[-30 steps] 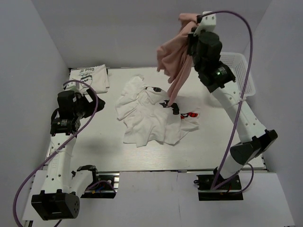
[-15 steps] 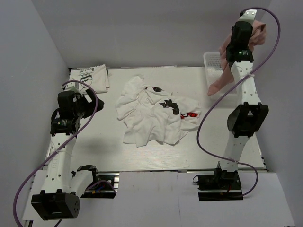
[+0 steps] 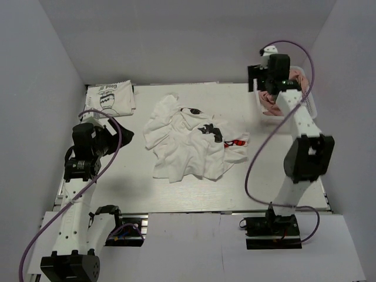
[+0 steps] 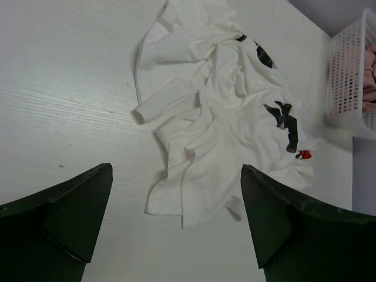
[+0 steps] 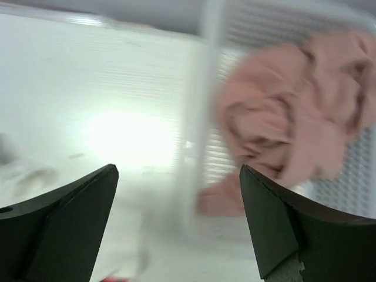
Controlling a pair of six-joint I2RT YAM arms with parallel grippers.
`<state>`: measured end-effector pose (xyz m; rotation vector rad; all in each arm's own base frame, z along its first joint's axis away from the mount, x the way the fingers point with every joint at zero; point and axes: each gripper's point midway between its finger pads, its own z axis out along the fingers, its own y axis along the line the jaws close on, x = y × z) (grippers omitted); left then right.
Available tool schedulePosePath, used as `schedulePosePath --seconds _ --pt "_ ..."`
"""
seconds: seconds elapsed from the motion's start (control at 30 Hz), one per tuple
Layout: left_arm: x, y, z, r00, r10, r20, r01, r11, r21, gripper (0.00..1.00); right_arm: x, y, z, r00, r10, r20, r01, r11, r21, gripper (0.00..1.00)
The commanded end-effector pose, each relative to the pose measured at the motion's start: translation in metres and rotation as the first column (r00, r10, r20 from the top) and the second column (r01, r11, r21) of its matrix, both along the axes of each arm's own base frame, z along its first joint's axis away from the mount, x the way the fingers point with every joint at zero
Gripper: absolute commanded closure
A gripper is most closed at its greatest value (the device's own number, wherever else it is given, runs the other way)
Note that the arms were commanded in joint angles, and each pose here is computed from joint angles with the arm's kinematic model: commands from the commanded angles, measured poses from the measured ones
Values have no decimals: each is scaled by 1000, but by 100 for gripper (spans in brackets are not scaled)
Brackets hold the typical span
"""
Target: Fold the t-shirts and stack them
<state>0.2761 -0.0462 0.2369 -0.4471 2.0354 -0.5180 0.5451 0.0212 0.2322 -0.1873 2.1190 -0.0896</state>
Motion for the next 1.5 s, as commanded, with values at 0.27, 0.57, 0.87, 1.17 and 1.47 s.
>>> schedulePosePath --seconds 0.27,0.57,0.87,1.17,1.47 --pt "-9 -13 -38 992 -71 -103 67 997 -44 0 -162 168 -21 947 307 -98 -278 932 232 10" --pt "-13 -20 -52 986 -111 -123 104 993 -62 0 -210 247 -132 868 388 -310 -332 917 221 10" --pt "-14 -19 -48 989 -99 -108 92 994 -62 0 -199 255 -133 949 219 -225 -206 975 79 88" --pt "-15 -14 -53 989 -72 -128 66 997 -47 0 -169 217 147 905 123 407 -218 956 195 100" --pt "-15 -6 -56 989 -26 -143 22 999 -27 0 -166 132 350 674 -61 737 -87 983 161 100"
